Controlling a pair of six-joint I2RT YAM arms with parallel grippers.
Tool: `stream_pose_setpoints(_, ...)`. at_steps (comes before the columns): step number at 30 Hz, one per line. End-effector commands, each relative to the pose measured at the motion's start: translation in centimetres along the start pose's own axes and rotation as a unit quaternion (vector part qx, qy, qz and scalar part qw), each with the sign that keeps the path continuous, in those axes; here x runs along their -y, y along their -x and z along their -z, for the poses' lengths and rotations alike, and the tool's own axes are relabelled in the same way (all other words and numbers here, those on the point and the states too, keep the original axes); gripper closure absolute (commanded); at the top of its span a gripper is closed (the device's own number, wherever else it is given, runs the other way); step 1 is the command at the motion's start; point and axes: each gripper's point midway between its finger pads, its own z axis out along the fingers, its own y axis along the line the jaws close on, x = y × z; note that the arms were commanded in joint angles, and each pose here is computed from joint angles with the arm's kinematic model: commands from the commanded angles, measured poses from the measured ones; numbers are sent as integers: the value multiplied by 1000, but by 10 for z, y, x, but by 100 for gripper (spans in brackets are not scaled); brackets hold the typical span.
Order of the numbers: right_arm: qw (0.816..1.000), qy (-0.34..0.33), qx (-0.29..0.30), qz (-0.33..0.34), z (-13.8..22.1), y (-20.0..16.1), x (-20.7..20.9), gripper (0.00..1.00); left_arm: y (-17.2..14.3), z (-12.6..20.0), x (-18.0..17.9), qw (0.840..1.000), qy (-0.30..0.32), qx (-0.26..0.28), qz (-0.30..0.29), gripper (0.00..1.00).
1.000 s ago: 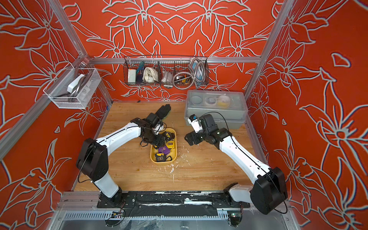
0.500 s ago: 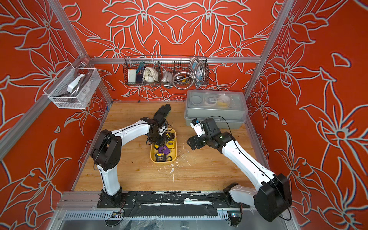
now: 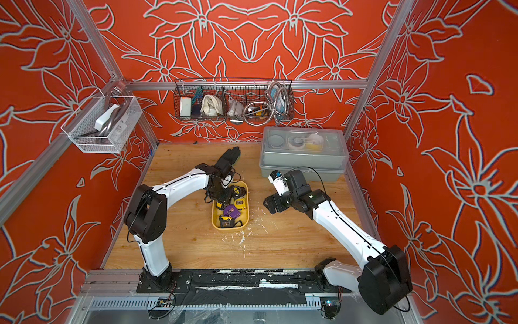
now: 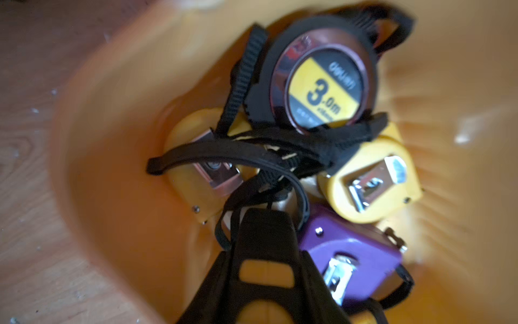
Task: Take the tape measure out of the storage box
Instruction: Pick up the tape measure from the storage box, then place the tape measure at the center of the board.
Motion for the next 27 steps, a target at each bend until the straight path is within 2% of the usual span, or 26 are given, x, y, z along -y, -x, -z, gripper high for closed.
stream_pose_setpoints(1,997,57,52,29,9,2,-20,5,23,68,27,995,-74,73,7,91)
stream_pose_setpoints(4,988,89,115,60,22,6,-36,1,26,97,46,987,-141,79,6,91)
stream_pose_setpoints(7,976,102,171,91,39,16,-46,0,19,113,68,975,-216,52,6,91)
stream_pose_setpoints(9,971,108,180,114,44,18,-53,0,13,119,86,962,-272,28,8,90)
stream_pose_setpoints(12,969,112,162,149,40,15,-63,0,5,125,101,945,-326,7,15,91)
stream_pose_setpoints(19,958,115,136,225,23,21,-86,0,-6,132,108,935,-353,-8,23,90)
stream_pose_setpoints(27,932,141,141,302,11,37,-129,0,-14,136,116,928,-371,-24,32,89)
